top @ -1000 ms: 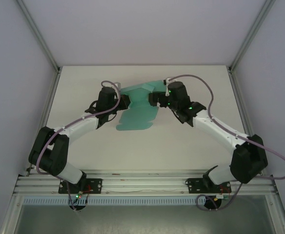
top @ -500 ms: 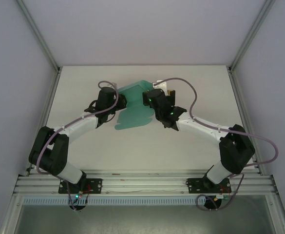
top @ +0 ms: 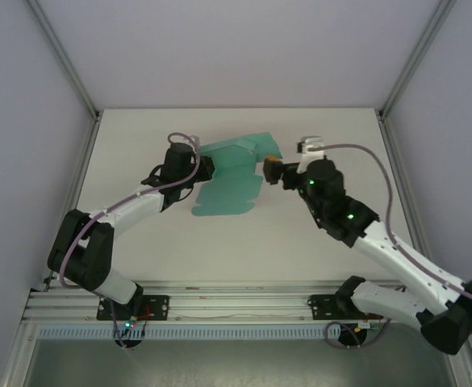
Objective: Assemble paper box
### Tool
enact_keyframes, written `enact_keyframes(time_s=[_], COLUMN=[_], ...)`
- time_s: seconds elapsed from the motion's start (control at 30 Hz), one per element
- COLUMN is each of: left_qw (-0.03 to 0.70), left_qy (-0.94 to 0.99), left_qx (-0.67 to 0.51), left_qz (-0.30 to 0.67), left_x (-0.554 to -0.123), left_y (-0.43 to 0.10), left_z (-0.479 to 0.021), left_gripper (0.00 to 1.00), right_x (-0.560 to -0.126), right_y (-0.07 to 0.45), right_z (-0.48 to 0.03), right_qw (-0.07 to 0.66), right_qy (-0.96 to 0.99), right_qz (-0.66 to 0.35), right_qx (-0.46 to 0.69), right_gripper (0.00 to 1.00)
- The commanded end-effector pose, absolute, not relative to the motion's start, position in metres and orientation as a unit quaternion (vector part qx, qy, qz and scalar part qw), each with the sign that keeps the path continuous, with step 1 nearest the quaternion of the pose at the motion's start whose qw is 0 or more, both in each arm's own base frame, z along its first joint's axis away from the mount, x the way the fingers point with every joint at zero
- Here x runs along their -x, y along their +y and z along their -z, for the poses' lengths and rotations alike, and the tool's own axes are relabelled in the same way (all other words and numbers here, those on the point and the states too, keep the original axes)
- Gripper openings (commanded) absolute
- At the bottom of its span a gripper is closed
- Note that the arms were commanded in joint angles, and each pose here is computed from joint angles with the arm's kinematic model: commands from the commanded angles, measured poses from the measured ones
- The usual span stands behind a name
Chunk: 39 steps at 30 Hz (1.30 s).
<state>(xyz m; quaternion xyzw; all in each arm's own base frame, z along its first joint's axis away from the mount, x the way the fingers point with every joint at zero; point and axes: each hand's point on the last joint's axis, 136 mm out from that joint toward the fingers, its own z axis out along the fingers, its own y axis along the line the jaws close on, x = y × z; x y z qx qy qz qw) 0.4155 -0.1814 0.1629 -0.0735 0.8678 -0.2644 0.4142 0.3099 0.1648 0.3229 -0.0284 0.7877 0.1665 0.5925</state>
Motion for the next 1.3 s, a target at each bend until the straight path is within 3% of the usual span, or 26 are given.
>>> enact_keyframes(time_s=[0.0,0.2,0.57,0.93,1.07,1.27], left_qw=[0.428,0.427,0.422,0.410,0.401,0.395], left_qy=[0.861,0.859,0.869,0.879,0.888,0.896], left_qx=[0.036,0.010,0.028,0.050,0.073,0.096], left_qz=[0.272,0.283,0.255,0.240,0.214,0.180], left_x=[-0.416,-0.414,-0.422,-0.424,-0.425,-0.423], left_y=[-0.187,-0.193,-0.186,-0.181,-0.171,-0.157], left_z=[-0.174,-0.176,-0.172,-0.164,-0.159,-0.154], left_gripper=[0.00,0.00,0.00,0.00,0.00,0.00], right_x=[-0.315,-0.342,-0.338,-0.336,-0.343,-0.345], right_y=[0.129,0.117,0.214,0.270,0.282,0.270], right_z=[-0.323,-0.310,-0.280,-0.259,-0.250,-0.252], right_qw=[0.562,0.494,0.346,0.325,0.339,0.361], right_qy=[0.804,0.846,0.843,0.819,0.828,0.841], right_qz=[-0.190,-0.201,-0.367,-0.407,-0.369,-0.333], right_qx=[-0.034,-0.007,0.190,0.241,0.250,0.226], right_gripper=[0.98,0.87,0.73,0.67,0.67,0.74])
